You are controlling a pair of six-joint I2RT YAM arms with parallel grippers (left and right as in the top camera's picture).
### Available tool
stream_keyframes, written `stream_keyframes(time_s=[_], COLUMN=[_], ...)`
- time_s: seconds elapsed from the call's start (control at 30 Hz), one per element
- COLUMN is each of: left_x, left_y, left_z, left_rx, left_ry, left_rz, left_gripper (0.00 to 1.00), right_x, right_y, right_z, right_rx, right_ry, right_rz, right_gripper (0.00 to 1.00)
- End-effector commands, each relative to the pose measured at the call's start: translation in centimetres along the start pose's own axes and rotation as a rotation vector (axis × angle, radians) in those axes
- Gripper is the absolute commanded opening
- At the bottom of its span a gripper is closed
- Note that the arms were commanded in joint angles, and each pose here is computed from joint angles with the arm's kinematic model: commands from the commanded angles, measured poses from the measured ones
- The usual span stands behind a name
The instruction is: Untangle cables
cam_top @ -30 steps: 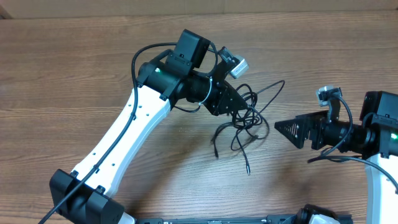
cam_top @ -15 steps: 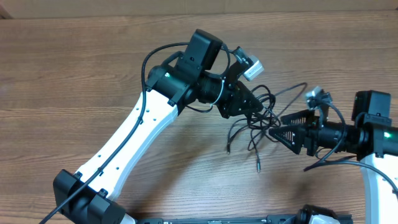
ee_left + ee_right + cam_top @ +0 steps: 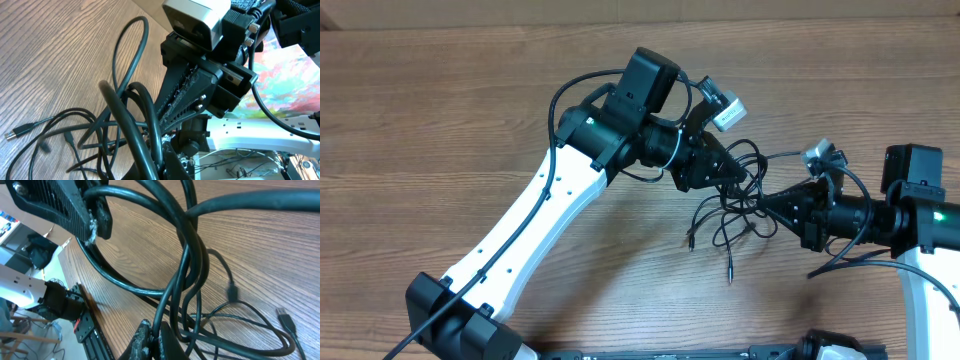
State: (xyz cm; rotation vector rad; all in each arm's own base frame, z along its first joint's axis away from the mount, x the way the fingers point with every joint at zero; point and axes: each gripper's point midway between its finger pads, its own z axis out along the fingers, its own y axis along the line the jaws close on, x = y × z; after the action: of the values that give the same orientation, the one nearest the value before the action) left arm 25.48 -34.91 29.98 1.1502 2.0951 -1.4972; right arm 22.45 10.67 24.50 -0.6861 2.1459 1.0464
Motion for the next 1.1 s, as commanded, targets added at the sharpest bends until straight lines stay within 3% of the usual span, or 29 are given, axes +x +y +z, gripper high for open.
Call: stream_keyframes(time_s=[0.0, 0.13, 0.5, 0.83, 1.07], left_x=[-0.8, -0.8, 0.4, 0.2, 0.3], left_y=[-2.0, -1.6, 3.9, 7.5, 8.2], left_z=[-0.5, -0.5, -1.3, -2.9, -3.3], left_rx=[0.04, 0.022, -0.306, -0.53, -0.578], left_ry=[-0.02, -0.021, 0.008, -0.038, -0.041], left_rz=[0.038, 0.037, -0.062, -0.188, -0.187], left_gripper=[0.04, 0.04, 0.04, 0.04, 0.04], right_x=[-0.7, -0.8, -3.6, -4.3, -4.8], right_y=[0.3, 0.3, 4.3, 5.5, 6.7], right_z=[-0.2, -0.2, -1.0, -1.4, -1.8], right_rx=[-0.002, -0.003, -0.237, -0.301, -0.352], right_ry=[-0.011, -0.011, -0.184, -0.234, -0.276], right_rz=[-0.028, -0.022, -0.038, -0.055, -0.111], right_gripper=[0.04, 0.04, 0.04, 0.04, 0.04])
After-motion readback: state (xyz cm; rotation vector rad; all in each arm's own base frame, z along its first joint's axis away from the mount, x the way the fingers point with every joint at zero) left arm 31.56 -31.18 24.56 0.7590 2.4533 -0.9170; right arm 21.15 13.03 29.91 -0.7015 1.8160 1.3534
